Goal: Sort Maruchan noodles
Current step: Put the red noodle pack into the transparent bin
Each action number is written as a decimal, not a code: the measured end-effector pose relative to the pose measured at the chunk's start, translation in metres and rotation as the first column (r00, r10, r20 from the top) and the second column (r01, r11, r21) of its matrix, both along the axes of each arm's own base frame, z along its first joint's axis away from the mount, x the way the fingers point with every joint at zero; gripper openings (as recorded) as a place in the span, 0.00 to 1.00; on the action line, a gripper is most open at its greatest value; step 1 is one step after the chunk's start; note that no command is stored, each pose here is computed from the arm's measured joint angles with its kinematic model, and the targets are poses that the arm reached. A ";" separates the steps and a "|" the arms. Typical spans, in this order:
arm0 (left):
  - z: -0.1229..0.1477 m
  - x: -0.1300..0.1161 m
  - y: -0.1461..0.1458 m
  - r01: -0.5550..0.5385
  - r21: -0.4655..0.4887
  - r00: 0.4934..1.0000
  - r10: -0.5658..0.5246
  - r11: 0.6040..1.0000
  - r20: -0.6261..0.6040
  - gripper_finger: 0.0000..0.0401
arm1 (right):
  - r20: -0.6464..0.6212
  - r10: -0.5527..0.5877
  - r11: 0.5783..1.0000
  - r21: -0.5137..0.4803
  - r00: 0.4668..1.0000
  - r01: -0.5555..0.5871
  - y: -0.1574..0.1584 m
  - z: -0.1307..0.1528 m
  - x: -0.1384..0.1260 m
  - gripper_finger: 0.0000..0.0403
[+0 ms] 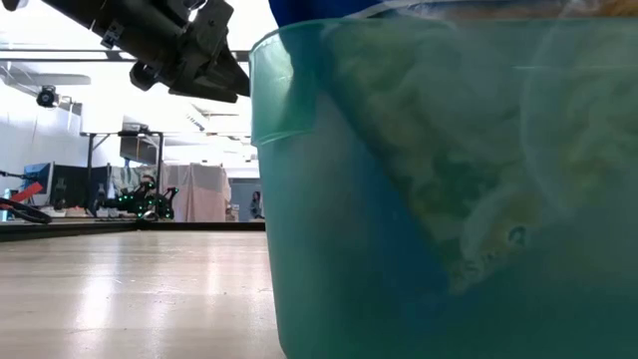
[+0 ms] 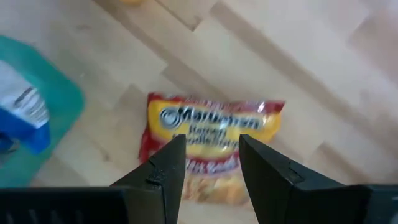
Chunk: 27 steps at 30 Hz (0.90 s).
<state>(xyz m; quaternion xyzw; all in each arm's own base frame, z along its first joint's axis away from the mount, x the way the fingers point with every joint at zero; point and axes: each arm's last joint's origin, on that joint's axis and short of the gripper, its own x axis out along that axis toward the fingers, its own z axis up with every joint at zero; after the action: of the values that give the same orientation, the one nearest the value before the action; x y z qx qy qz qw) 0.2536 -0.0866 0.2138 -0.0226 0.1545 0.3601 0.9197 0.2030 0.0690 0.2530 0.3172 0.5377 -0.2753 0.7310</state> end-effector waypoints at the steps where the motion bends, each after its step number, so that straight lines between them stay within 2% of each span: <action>1: 0.000 0.000 0.000 -0.001 -0.001 1.000 0.001 1.000 -0.001 0.54 | 0.010 -0.011 1.000 0.022 1.000 0.011 0.001 0.000 -0.004 0.35; 6: -0.001 -0.001 0.000 -0.007 -0.010 1.000 0.007 1.000 -0.002 0.54 | 0.036 -0.035 0.991 0.130 0.999 0.030 0.010 -0.013 -0.015 0.36; 10: -0.001 -0.001 0.000 -0.007 -0.011 1.000 0.007 1.000 -0.002 0.54 | -0.028 -0.024 0.985 0.173 0.999 0.028 0.014 -0.027 -0.025 0.41; 18: -0.001 -0.001 0.000 -0.009 -0.016 1.000 0.009 1.000 0.003 0.54 | -0.073 0.044 0.987 0.159 0.996 -0.032 0.010 -0.044 -0.036 0.52; 21: -0.001 -0.001 0.000 -0.011 -0.020 1.000 0.011 1.000 0.007 0.54 | -0.096 0.023 0.988 0.156 0.995 -0.008 0.007 -0.051 -0.041 0.54; 23: -0.001 -0.001 0.000 -0.010 -0.022 1.000 0.010 1.000 0.006 0.54 | -0.098 0.025 0.982 0.191 0.995 -0.005 0.008 -0.057 -0.041 0.54; 25: -0.002 -0.001 0.000 -0.003 -0.027 1.000 0.003 1.000 0.002 0.54 | -0.053 0.063 0.973 0.224 0.997 -0.050 0.011 -0.059 -0.038 0.53; 27: -0.002 -0.001 0.000 0.001 -0.029 1.000 -0.001 1.000 -0.001 0.54 | 0.032 0.171 0.960 0.221 0.985 -0.174 0.016 -0.058 -0.032 0.52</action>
<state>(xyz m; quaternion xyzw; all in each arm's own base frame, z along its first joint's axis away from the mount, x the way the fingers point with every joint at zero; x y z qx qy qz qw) 0.2526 -0.0865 0.2120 -0.0359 0.1601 0.3573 0.9195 0.1707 0.0854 0.1951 0.3508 0.5863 -0.1467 0.7153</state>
